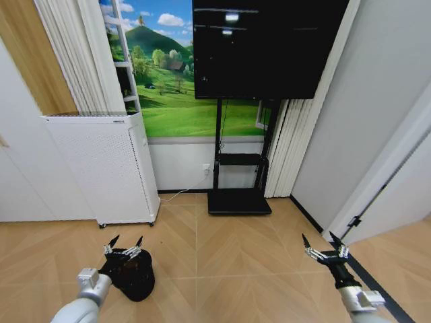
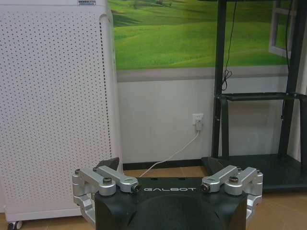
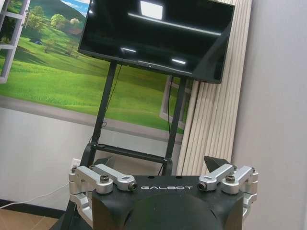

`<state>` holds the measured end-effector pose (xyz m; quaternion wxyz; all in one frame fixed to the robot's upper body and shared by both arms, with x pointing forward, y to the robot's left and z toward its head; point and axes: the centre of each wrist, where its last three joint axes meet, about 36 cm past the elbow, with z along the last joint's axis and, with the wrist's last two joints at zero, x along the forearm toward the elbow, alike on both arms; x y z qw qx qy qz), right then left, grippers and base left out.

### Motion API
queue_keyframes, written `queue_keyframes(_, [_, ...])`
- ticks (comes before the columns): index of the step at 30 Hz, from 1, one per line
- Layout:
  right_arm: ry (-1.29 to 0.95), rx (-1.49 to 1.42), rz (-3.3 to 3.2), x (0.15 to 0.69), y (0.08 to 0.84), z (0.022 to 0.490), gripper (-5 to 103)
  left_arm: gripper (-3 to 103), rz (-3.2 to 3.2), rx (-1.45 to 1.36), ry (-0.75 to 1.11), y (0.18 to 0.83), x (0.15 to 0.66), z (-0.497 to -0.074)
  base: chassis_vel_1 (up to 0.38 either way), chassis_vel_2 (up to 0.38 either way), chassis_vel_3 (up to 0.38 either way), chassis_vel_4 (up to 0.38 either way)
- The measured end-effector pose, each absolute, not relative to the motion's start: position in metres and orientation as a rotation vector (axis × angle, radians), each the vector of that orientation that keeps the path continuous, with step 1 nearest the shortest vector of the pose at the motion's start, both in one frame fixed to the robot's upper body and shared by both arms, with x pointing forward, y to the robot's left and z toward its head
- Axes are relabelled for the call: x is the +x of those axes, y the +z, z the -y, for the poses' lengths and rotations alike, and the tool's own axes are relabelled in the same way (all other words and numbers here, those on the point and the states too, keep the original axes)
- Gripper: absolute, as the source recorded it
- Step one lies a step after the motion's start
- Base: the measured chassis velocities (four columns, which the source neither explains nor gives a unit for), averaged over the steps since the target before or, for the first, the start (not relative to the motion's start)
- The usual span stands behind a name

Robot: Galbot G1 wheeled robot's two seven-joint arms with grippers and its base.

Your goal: Pick up the trash bin and place the garbage on the floor into it.

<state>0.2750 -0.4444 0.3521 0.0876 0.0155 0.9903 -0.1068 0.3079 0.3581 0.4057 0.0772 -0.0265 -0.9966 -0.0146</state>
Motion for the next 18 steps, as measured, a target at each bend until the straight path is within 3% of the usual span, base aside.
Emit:
queue_keyframes(8, [-0.325,0.057,-2.948,0.2723,0.3511,0.4432,100,100,2.984,-0.085,-0.045,0.4041,0.3072,-0.3572,0.284,-0.235,-0.285,0.221])
queue_keyframes(18, [-0.34,0.063,-2.945,0.273,0.3526,0.448,100,100,2.981,-0.086,-0.043,0.4012,0.308,-0.357,0.401,-0.261,-0.418,0.268])
